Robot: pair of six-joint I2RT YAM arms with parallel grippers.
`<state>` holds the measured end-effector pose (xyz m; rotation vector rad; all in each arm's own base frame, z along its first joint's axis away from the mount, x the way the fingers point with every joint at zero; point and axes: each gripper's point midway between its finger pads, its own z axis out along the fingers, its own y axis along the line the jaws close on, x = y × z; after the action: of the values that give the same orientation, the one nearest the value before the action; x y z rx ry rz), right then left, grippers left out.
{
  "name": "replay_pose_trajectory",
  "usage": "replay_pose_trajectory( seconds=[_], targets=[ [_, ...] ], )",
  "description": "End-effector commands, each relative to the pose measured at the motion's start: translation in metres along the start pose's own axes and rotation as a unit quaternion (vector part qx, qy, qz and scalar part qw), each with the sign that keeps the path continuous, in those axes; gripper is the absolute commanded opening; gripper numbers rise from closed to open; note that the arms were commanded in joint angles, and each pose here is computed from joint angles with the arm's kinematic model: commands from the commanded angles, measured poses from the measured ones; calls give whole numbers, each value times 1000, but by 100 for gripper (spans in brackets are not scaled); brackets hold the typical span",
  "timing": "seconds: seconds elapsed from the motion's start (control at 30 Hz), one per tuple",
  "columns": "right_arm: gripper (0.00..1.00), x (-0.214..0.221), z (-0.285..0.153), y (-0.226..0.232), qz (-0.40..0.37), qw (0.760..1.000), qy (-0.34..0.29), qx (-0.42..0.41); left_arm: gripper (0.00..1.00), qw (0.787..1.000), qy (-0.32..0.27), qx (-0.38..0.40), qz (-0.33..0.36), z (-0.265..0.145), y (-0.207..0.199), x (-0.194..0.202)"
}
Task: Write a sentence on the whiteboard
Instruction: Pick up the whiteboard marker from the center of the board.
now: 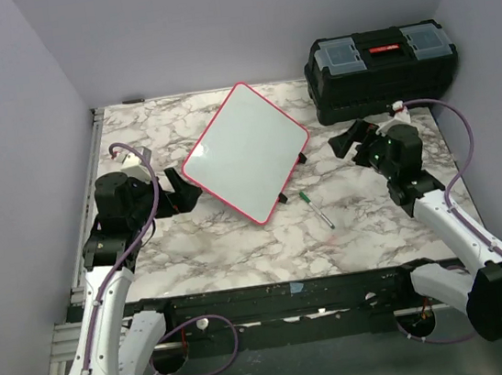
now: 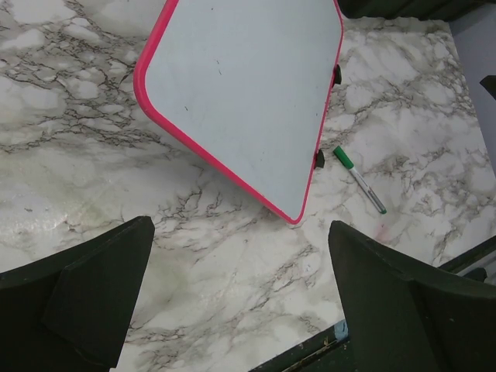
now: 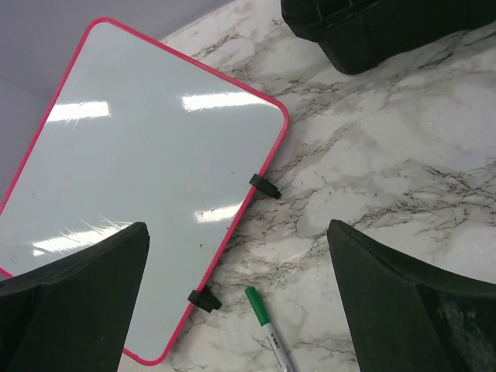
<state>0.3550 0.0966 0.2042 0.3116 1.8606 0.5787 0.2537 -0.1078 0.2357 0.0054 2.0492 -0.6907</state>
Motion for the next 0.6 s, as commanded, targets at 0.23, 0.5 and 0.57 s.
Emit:
replay_pose_trajectory(
  seconds=[0.23, 0.5, 0.57],
  targets=[
    [100, 62, -12, -9, 14, 989, 146, 6, 98, 1000, 0, 12, 21, -3, -8, 2],
    [100, 106, -18, -12, -2, 964, 267, 15, 99, 1000, 5, 10, 23, -2, -8, 3],
    [100, 119, -18, -15, -26, 957, 287, 35, 99, 1000, 5, 10, 24, -2, -9, 3]
  ],
)
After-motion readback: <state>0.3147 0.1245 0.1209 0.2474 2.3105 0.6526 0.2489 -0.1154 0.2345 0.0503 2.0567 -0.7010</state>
